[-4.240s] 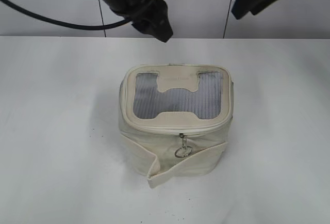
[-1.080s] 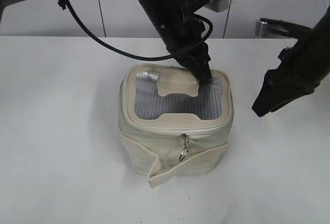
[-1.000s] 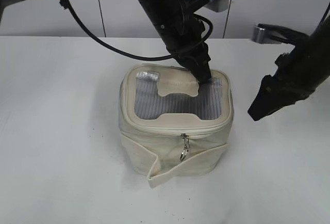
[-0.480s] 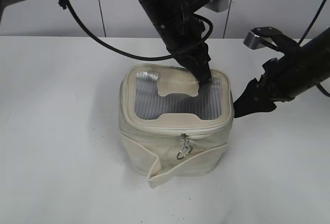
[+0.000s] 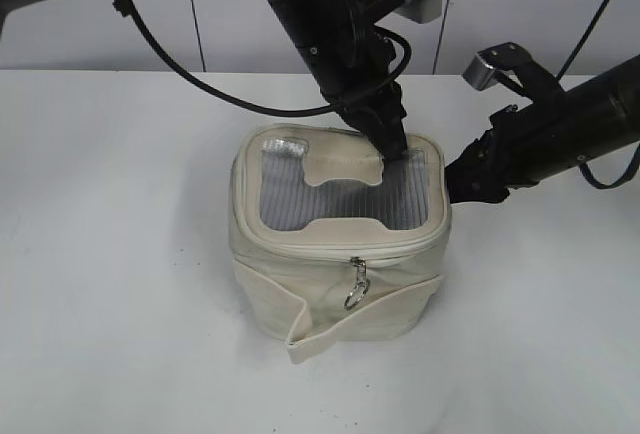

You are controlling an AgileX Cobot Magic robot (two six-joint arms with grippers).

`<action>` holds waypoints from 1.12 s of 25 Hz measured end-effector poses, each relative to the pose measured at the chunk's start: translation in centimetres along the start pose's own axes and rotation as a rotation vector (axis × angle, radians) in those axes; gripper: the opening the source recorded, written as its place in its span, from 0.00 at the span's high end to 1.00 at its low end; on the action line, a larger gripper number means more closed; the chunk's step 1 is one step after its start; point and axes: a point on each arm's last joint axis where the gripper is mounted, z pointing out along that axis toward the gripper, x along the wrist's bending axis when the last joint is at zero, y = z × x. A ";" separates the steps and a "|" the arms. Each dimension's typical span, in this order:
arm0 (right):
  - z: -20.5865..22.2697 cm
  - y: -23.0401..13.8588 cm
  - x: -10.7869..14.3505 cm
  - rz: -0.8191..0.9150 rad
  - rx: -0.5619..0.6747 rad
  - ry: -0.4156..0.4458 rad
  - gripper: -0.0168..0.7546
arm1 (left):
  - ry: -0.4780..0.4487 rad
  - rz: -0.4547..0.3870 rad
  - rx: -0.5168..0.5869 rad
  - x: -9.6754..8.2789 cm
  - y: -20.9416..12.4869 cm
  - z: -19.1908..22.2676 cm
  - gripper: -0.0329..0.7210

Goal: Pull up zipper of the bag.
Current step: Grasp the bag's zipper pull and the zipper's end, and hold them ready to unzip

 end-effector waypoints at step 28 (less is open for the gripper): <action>-3.8 -0.4 2.8 0.234 0.208 0.092 0.97 | -0.004 -0.001 0.001 0.0 0.0 0.0 0.90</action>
